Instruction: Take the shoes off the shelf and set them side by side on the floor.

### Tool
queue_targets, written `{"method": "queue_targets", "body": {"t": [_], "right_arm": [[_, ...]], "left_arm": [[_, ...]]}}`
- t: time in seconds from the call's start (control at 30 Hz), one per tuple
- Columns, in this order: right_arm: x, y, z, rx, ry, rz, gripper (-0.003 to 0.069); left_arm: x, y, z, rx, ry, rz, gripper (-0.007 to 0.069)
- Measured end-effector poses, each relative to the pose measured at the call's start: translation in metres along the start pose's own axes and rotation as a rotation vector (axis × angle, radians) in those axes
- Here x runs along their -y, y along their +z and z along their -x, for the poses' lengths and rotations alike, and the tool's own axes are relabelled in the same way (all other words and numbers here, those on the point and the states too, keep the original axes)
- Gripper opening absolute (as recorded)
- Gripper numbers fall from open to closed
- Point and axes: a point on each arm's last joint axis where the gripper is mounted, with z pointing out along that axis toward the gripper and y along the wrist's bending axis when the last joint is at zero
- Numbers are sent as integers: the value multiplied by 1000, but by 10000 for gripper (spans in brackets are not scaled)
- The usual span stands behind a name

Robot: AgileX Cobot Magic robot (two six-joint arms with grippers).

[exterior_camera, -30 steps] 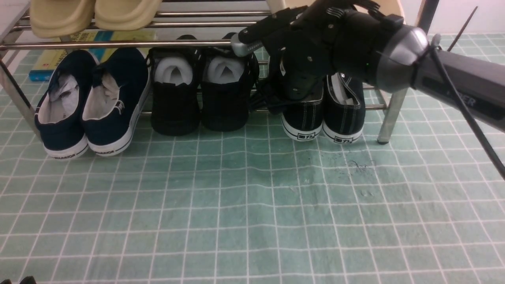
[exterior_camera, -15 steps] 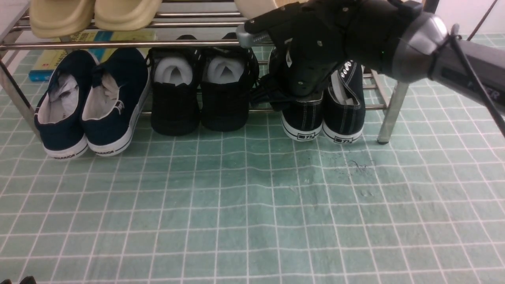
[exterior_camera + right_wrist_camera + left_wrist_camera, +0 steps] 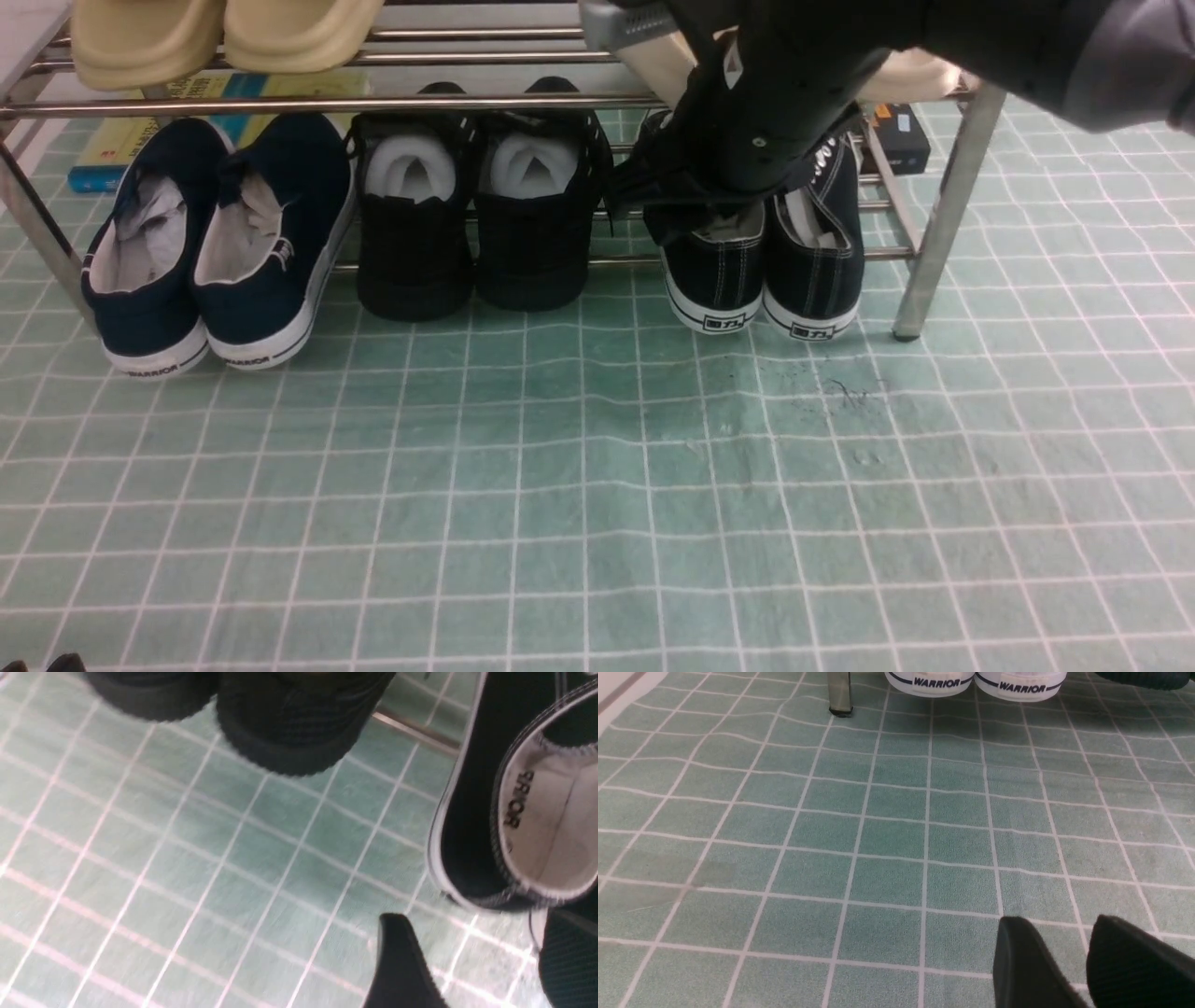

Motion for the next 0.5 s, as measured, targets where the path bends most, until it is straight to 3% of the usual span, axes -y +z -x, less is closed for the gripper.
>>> {"method": "queue_targets", "body": {"t": [0.17,0.33,0.5], "right_arm": [[-17,-13,-13,-89,-60,9,412],[-54,0,-35,-163,-181,-6,412],[-61,41,-43,-162,-239,-190,412]], "left_arm": [[0,0,0,0,0,0,239],[0,0,0,0,0,0,239],[0,0,0,0,0,0,239]]}}
